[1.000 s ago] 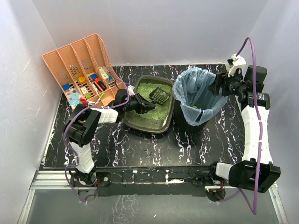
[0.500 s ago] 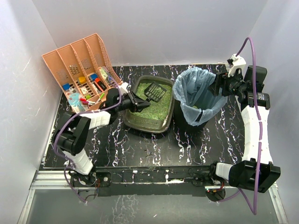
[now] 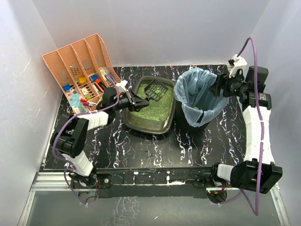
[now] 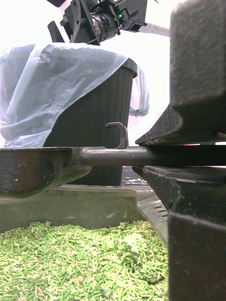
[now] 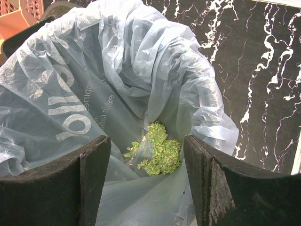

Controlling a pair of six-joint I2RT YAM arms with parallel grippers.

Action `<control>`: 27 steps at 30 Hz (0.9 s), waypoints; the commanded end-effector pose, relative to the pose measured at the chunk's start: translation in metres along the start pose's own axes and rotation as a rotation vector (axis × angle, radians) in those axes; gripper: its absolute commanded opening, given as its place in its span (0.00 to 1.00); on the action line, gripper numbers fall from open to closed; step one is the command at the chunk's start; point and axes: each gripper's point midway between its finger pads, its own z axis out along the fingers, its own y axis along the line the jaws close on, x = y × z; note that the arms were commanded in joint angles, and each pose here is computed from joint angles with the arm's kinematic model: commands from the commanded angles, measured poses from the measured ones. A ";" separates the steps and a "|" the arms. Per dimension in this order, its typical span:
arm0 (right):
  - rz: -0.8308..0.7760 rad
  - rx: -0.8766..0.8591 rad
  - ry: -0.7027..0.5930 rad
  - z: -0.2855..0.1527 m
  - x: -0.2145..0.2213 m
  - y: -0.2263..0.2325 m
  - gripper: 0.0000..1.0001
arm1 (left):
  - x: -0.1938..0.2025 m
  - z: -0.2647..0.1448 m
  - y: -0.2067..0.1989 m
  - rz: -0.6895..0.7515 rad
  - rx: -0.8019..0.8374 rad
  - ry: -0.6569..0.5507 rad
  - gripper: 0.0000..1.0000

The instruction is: Clean the litter box

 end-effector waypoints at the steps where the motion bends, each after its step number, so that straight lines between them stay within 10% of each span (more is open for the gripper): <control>1: -0.053 -0.007 -0.068 -0.005 -0.024 0.000 0.69 | 0.011 -0.016 -0.023 0.058 0.046 0.069 0.00; 27: -0.092 -0.029 -0.025 -0.009 -0.031 0.002 0.69 | -0.015 -0.068 -0.118 0.168 -0.091 0.160 0.00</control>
